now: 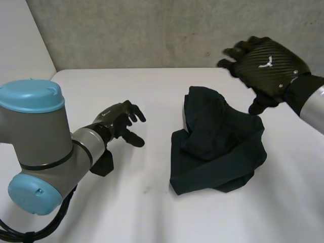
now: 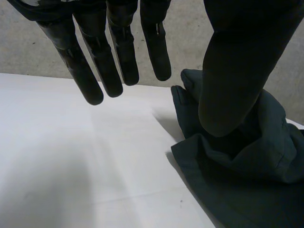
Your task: Fold the shorts.
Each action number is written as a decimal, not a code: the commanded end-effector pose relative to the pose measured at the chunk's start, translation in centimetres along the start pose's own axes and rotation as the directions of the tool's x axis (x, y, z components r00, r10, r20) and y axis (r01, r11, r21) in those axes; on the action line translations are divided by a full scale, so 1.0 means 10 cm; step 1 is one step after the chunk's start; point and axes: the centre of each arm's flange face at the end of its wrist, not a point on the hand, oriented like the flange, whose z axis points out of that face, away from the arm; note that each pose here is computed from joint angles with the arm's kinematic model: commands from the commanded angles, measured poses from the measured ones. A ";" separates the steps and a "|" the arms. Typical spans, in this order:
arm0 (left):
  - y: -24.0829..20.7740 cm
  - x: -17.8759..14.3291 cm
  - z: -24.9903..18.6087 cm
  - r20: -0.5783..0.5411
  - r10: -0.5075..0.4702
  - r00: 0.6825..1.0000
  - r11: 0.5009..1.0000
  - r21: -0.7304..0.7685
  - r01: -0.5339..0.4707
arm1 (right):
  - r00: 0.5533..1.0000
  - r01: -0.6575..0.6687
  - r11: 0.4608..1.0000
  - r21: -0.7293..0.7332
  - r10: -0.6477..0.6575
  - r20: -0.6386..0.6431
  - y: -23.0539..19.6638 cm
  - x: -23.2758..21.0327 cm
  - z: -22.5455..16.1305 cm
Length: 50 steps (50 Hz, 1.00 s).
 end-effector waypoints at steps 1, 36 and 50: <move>0.02 -0.01 0.01 0.003 -0.002 1.000 1.000 -0.006 0.002 | 0.991 0.096 0.995 0.009 -0.096 0.090 0.13 -0.22 0.02; 0.25 0.09 -0.05 -0.053 0.029 0.998 1.000 -0.008 -0.029 | 0.936 0.329 0.944 -0.038 -0.321 0.143 1.05 -0.36 1.26; 0.21 0.15 0.25 -0.083 0.114 0.990 0.991 0.081 -0.107 | 0.988 0.061 0.998 0.009 -0.059 -0.143 -0.06 0.43 0.78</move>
